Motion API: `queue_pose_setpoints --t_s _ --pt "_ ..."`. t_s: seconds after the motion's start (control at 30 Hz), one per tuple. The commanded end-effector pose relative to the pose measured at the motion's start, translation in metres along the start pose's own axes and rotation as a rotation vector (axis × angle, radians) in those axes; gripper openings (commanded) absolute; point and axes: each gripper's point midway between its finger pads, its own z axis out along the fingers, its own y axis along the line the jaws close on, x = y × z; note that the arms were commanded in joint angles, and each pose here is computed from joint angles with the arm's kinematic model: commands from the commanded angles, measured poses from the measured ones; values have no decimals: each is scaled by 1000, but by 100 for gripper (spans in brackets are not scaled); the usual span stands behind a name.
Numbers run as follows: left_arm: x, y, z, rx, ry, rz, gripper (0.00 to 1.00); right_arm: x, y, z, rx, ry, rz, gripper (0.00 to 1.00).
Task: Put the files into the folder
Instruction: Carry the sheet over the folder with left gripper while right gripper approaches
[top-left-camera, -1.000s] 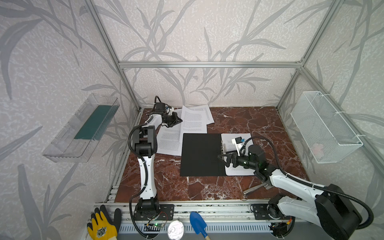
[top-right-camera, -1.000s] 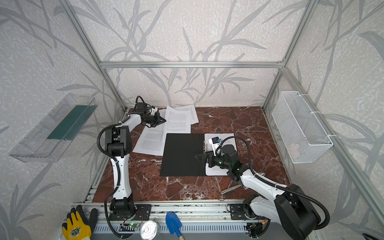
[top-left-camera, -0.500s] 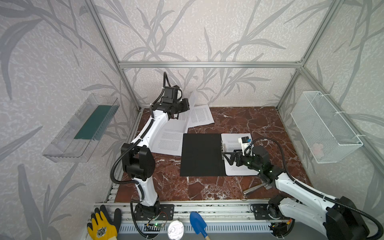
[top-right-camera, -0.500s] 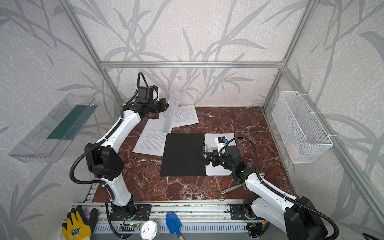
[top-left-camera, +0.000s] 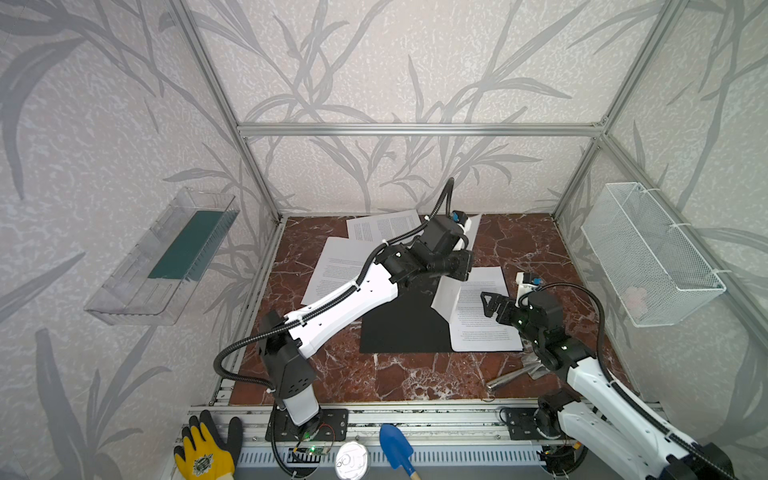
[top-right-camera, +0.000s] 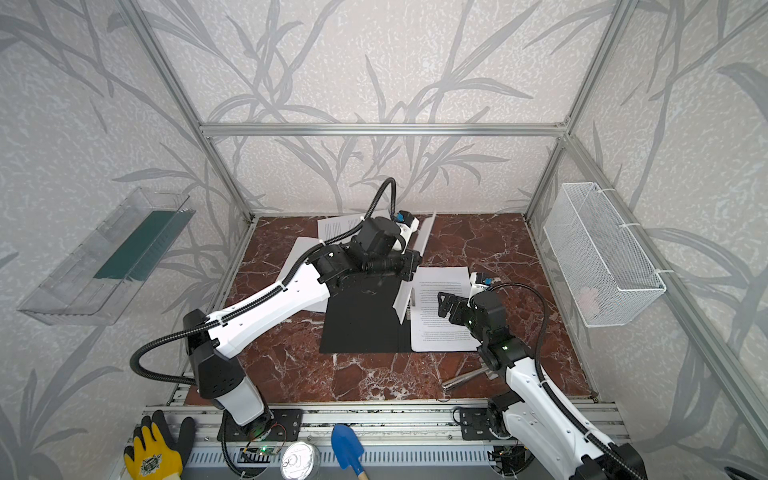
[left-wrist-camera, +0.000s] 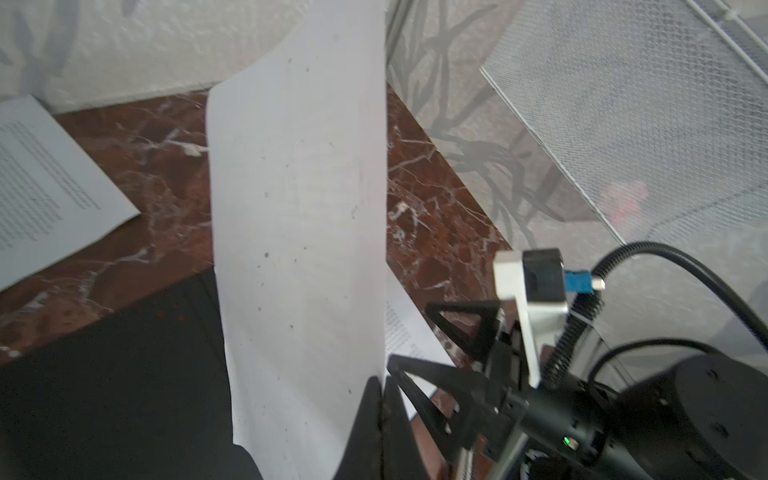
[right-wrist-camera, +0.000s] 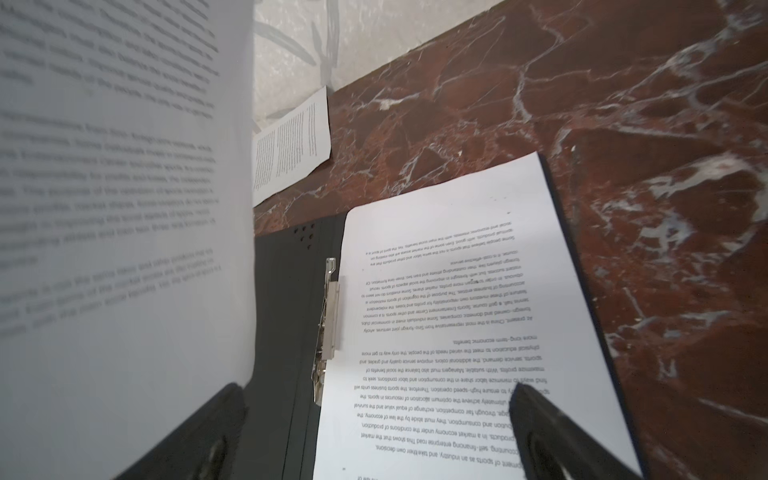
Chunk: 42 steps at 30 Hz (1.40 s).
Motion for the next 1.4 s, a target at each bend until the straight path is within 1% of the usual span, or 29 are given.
queue_pose_setpoints --t_s 0.0,0.03,0.13,0.2,0.27,0.37,0.5,0.57,0.67,0.73,0.83,0.87,0.93,0.97,1.0,1.07,1.1,1.27,1.37 --pt "-18 -13 -41 98 -107 -111 0 -2 -18 -11 71 -28 10 99" --pt "-10 -8 -43 100 -114 -127 0 -5 -17 -14 73 -38 2 99" --pt "21 32 -35 3 -97 -171 0 -13 -12 -25 62 -50 -16 99" --pt "40 60 -24 -23 -65 -223 0 -19 -10 -34 65 -69 -23 99" --pt "58 85 -10 -17 -40 -279 0 -22 -7 -40 48 -86 -28 99" --pt "73 113 10 -50 -16 -291 0 -17 0 -40 18 -45 -38 99" --pt "96 134 39 -46 42 -297 0 -1 7 -32 -17 71 -75 99" --pt "114 139 51 -16 82 -316 0 5 12 -27 -45 111 -96 99" --pt "130 145 56 -10 96 -315 0 10 16 -19 -65 156 -129 99" --pt "136 155 53 -63 94 -304 0 13 16 -13 -65 186 -139 99" --pt "148 187 46 -250 100 -283 0 20 17 0 -79 237 -139 99" --pt "151 191 46 -267 108 -280 0 24 18 6 -86 261 -134 99" --pt "151 187 50 -242 112 -280 0 29 19 16 -94 293 -127 99" --pt "153 189 51 -251 118 -286 0 31 18 21 -92 308 -124 99" --pt "157 194 52 -280 128 -291 0 33 18 25 -93 318 -122 99" --pt "166 214 48 -379 156 -309 0 37 17 34 -94 339 -118 99" --pt "169 219 49 -394 165 -325 0 39 16 37 -94 346 -115 99" --pt "176 211 65 -308 201 -364 0 50 16 52 -108 388 -89 99" --pt "180 212 66 -313 214 -372 0 55 19 57 -134 402 -74 99"
